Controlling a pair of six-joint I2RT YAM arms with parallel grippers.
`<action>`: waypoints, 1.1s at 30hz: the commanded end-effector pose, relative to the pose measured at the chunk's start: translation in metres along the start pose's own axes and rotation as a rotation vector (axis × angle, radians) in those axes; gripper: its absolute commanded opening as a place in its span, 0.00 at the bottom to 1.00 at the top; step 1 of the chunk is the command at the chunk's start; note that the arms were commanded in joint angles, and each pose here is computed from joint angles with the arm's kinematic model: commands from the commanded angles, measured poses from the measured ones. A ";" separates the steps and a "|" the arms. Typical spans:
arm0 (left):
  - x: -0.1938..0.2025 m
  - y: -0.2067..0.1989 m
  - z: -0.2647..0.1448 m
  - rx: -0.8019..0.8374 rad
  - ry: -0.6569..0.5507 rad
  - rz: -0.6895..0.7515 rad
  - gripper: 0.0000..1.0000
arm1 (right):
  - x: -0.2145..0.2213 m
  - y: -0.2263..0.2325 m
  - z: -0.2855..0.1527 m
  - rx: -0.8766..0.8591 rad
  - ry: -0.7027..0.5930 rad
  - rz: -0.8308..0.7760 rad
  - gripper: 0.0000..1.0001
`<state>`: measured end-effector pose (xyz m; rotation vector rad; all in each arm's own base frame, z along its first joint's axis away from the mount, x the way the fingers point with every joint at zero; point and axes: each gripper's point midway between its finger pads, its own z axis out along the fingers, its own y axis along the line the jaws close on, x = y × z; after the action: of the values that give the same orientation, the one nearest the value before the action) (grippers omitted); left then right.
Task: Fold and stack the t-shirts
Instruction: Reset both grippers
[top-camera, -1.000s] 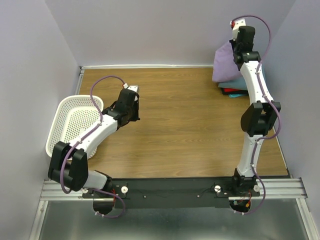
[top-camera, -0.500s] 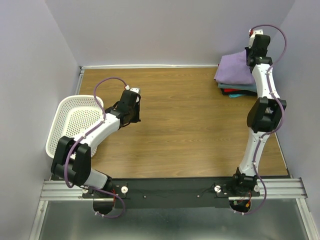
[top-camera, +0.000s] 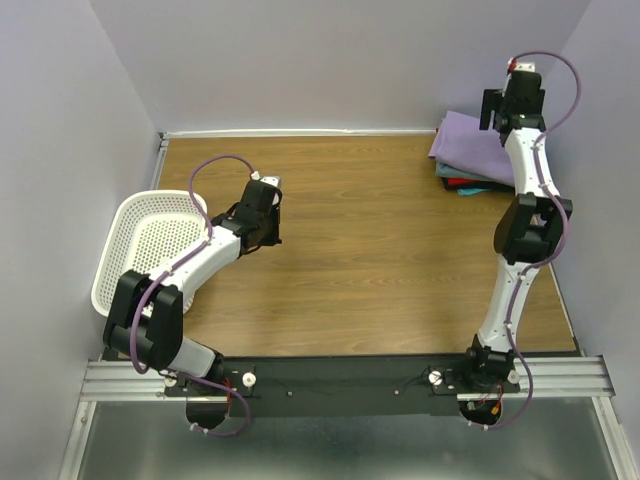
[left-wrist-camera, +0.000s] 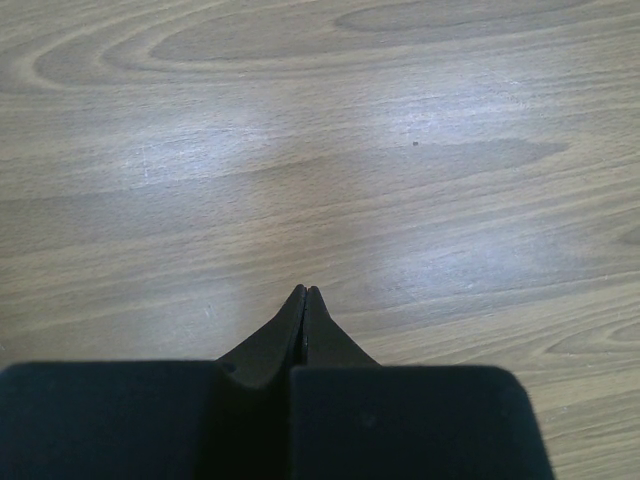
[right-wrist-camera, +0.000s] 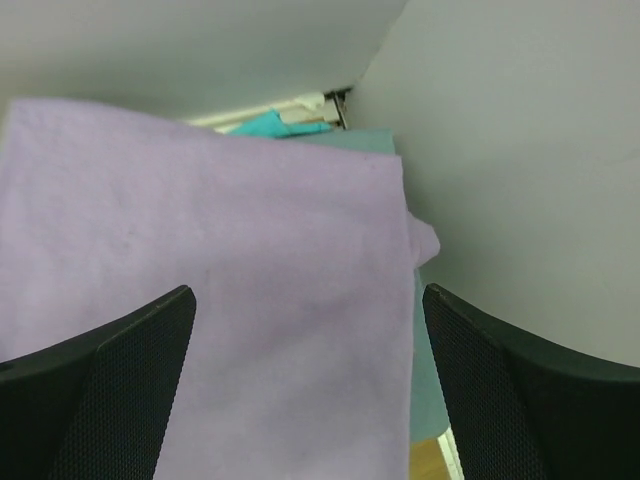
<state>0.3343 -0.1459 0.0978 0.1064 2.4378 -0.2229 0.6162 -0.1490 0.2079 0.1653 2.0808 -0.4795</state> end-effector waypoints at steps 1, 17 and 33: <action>-0.007 -0.005 -0.007 0.035 -0.027 0.000 0.00 | -0.075 -0.008 -0.064 -0.045 -0.172 0.145 1.00; -0.061 -0.020 -0.062 0.123 -0.252 -0.040 0.00 | 0.015 0.195 -0.245 -0.543 -0.076 0.297 1.00; -0.088 -0.021 -0.129 0.186 -0.502 -0.052 0.00 | 0.142 0.184 -0.357 -0.722 -0.025 0.411 1.00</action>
<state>0.3184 -0.1444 0.2442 0.0586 1.9757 -0.4271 0.3164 0.1619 0.2041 0.0755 2.0329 0.5307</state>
